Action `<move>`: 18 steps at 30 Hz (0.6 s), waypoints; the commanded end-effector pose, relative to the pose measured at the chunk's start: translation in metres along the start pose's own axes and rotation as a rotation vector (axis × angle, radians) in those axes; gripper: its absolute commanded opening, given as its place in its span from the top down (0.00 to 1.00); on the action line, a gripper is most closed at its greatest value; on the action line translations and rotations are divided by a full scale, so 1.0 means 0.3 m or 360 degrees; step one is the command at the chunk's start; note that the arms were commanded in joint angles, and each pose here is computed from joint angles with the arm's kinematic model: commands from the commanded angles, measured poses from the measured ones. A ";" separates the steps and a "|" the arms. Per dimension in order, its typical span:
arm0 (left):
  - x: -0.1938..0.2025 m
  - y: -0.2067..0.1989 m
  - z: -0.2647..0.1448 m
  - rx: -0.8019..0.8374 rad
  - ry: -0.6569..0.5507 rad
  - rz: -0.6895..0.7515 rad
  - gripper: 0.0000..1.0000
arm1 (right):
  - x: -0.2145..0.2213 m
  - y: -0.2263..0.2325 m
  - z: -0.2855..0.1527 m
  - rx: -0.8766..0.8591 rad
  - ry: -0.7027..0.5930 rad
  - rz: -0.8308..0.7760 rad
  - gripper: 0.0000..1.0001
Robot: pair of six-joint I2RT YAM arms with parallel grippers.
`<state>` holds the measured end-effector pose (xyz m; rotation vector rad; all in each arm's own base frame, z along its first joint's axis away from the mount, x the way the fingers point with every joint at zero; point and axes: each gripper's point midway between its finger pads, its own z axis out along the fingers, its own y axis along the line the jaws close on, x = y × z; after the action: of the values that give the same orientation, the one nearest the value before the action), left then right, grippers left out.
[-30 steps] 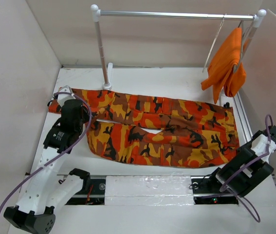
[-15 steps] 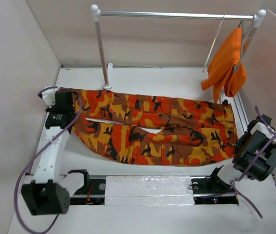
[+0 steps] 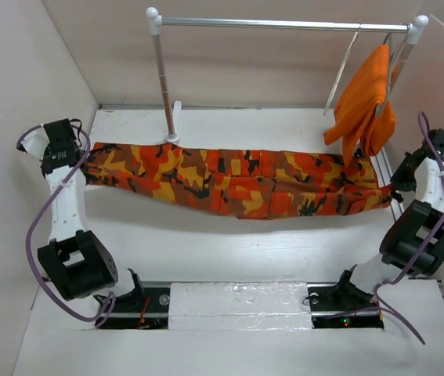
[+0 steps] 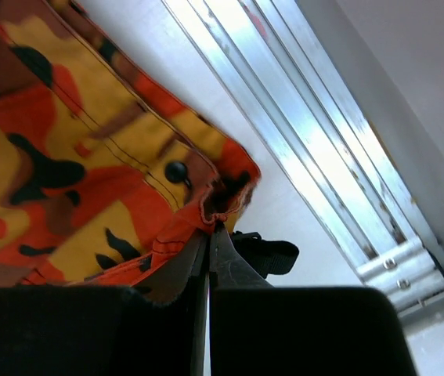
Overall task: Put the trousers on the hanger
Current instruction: Fold the trousers at the center of the board.
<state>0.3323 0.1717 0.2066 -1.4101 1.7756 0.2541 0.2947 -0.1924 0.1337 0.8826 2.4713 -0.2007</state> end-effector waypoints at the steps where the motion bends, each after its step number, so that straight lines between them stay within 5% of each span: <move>1: -0.136 -0.088 0.013 0.0053 -0.0174 -0.0100 1.00 | -0.184 0.034 0.002 -0.0053 -0.0227 -0.0001 1.00; 8: -0.151 -0.220 0.183 -0.0064 -0.0206 0.0100 1.00 | -0.395 0.196 0.090 -0.0288 -0.0318 -0.0040 1.00; 13: -0.070 -0.311 0.365 -0.0116 -0.0044 0.0292 1.00 | -0.526 0.289 0.149 -0.0366 -0.0394 -0.0056 1.00; 14: -0.120 -0.379 0.359 -0.0069 -0.0104 0.0273 1.00 | -0.557 0.335 0.156 -0.0446 -0.0462 -0.0035 0.89; 15: -0.109 -0.373 0.372 -0.0080 -0.0093 0.0314 0.96 | -0.557 0.335 0.156 -0.0447 -0.0463 -0.0035 0.89; 16: -0.124 -0.403 0.368 -0.0035 -0.0098 0.0302 0.88 | -0.549 0.352 0.169 -0.0495 -0.0484 -0.0010 0.71; 18: -0.126 -0.406 0.369 -0.0029 -0.0105 0.0302 0.81 | -0.556 0.360 0.139 -0.0525 -0.0525 0.0028 0.62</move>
<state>0.4892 0.1994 0.1403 -1.2714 2.0060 0.3643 0.4605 -0.1891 0.1267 0.7090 2.3629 0.1053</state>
